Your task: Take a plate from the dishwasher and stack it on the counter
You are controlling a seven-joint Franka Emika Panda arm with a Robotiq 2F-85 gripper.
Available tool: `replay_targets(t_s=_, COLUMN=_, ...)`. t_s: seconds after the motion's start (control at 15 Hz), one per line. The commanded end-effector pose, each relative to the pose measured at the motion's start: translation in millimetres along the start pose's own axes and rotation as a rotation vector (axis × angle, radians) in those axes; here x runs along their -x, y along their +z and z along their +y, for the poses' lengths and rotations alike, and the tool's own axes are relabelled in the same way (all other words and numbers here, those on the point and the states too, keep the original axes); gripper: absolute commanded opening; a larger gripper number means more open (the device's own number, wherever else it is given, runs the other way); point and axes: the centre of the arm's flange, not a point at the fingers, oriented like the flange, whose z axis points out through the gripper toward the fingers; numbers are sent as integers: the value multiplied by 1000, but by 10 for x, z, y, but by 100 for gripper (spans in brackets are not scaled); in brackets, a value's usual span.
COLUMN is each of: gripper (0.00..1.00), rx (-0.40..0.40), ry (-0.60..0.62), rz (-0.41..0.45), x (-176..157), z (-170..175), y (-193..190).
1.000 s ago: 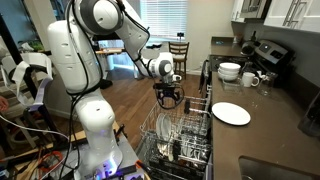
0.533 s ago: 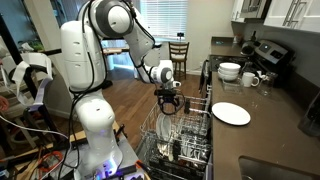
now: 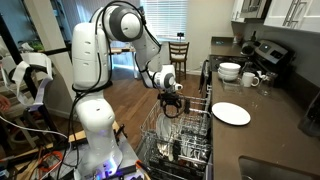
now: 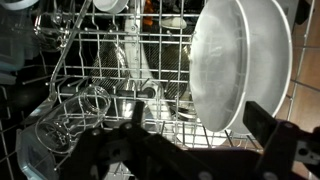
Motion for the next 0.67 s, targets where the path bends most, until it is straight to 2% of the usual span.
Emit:
replay_targets(t_s=0.0, gripper=100, rx=-10, ry=14, rz=20, x=-137, z=38, y=125)
replay_targets(t_s=0.2, gripper=92, rx=-27, ry=16, rz=23, x=-182, z=49, y=189)
replay_targets(t_s=0.4, gripper=99, rx=-56, ry=20, rz=25, x=-233, z=50, y=257)
replay_targets(t_s=0.6, gripper=100, rx=-83, ry=36, rz=23, x=-277, z=37, y=326)
